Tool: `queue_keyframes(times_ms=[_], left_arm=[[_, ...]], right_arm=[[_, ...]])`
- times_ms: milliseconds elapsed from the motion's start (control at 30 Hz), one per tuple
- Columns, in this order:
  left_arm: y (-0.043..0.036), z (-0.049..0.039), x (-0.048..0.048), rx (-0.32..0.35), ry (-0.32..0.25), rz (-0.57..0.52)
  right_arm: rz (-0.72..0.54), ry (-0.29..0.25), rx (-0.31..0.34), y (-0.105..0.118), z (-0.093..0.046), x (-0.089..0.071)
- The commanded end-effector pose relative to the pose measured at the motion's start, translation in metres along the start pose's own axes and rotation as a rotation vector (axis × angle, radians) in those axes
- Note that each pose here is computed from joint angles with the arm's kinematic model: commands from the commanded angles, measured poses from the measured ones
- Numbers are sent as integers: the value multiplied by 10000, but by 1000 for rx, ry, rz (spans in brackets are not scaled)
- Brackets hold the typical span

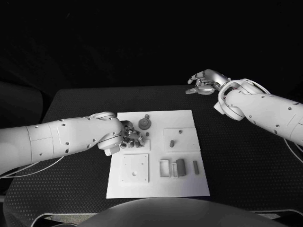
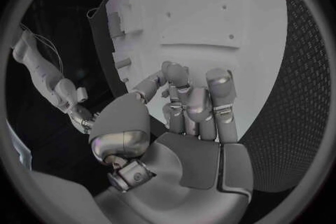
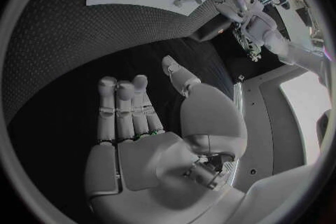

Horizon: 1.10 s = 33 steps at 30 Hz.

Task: Assemble the parts on the task board

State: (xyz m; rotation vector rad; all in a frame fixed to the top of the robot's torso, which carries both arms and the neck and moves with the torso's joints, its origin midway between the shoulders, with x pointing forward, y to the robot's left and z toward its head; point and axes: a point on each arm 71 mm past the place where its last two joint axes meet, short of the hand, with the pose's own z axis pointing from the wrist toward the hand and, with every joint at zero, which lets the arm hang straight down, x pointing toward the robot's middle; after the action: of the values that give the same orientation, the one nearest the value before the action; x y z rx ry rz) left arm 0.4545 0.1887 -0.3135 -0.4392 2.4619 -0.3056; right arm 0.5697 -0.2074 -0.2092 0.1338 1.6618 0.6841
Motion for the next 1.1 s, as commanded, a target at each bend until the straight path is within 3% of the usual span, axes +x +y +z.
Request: queue_keyframes(times_ms=[33, 1100], left_arm=[[5, 2, -3, 12, 6, -7], [105, -10, -21, 12, 39, 5]], right_arm=[[-4, 7, -8, 5, -1, -3], [-5, 8, -7, -3, -4, -5]])
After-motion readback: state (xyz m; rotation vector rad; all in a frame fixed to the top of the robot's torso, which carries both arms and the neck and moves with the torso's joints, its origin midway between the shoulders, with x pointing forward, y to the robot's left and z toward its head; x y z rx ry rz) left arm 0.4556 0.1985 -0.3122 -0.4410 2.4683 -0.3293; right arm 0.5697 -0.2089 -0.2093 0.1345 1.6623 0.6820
